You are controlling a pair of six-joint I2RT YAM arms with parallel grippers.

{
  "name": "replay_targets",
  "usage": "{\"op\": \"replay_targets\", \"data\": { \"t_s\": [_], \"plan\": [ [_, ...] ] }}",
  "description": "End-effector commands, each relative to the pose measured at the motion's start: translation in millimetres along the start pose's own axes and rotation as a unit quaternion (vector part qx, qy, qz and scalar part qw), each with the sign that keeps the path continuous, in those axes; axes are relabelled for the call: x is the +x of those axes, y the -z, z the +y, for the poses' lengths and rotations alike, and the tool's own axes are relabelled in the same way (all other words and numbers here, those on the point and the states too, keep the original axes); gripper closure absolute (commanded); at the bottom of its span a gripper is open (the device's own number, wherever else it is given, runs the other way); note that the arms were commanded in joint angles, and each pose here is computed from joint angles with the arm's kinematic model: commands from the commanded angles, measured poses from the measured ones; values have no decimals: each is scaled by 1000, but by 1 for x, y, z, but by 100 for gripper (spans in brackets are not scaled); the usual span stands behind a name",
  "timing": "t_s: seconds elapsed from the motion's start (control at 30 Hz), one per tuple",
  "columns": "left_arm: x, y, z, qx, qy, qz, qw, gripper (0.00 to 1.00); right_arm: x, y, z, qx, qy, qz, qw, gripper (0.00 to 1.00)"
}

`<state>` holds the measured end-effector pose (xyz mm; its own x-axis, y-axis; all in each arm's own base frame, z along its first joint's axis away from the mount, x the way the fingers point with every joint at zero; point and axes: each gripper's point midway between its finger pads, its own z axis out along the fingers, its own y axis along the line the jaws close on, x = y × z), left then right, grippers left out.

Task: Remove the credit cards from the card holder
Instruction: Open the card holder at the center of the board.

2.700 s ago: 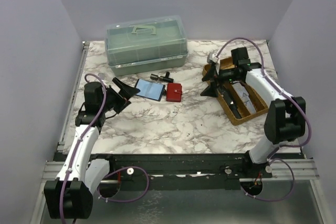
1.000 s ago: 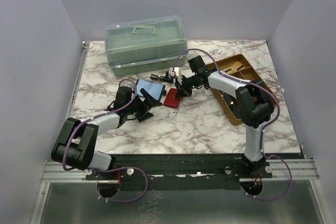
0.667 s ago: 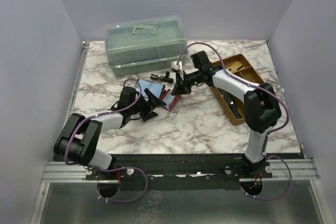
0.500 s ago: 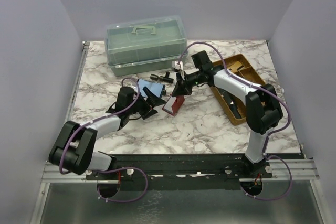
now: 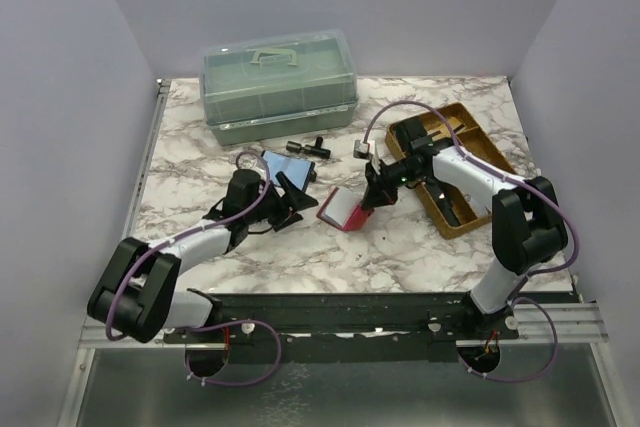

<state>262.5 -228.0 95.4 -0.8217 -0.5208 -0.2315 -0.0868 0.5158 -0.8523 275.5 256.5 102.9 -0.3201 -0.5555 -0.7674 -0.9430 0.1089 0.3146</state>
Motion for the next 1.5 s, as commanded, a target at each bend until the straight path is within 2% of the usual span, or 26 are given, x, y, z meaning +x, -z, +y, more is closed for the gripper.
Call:
{"op": "replay_targets", "data": {
  "t_s": [0.0, 0.17, 0.23, 0.33, 0.43, 0.63, 0.8, 0.93, 1.03, 1.3, 1.4, 1.47],
  "plan": [
    [-7, -19, -7, -11, -39, 9, 999, 25, 44, 10, 16, 12, 8, 77, 997, 99],
    [-5, -40, -10, -29, -61, 41, 997, 37, 102, 24, -2, 89, -30, 187, 978, 80],
    [-1, -47, -16, -30, -76, 50, 995, 38, 112, 29, -8, 114, -52, 203, 971, 73],
    [6, -55, -22, -33, -96, 63, 993, 41, 101, 34, -7, 122, -70, 178, 974, 65],
    [17, -64, -27, -29, -109, 82, 990, 47, 75, 41, -1, 111, -77, 119, 984, 54],
    [42, -85, -36, -22, -135, 121, 983, 54, 36, 61, 10, 74, -90, 19, 993, 52],
    [59, -98, -40, -22, -155, 148, 977, 58, 23, 56, 16, 38, -117, -10, 992, 52],
    [81, -111, -34, -30, -164, 184, 969, 60, 20, 54, 11, 33, -169, -33, 985, 52],
    [98, -118, -27, -38, -166, 213, 962, 67, 28, 51, 2, 36, -214, -28, 976, 54],
    [81, -106, -38, -49, -201, 162, 965, 68, 43, 40, -8, 35, -283, -19, 958, 65],
    [71, -101, -43, -52, -213, 135, 966, 68, 46, 38, -12, 34, -290, -13, 956, 64],
    [62, -95, -44, -60, -222, 111, 967, 67, 49, 36, -12, 33, -297, -9, 954, 59]
  ]
}}
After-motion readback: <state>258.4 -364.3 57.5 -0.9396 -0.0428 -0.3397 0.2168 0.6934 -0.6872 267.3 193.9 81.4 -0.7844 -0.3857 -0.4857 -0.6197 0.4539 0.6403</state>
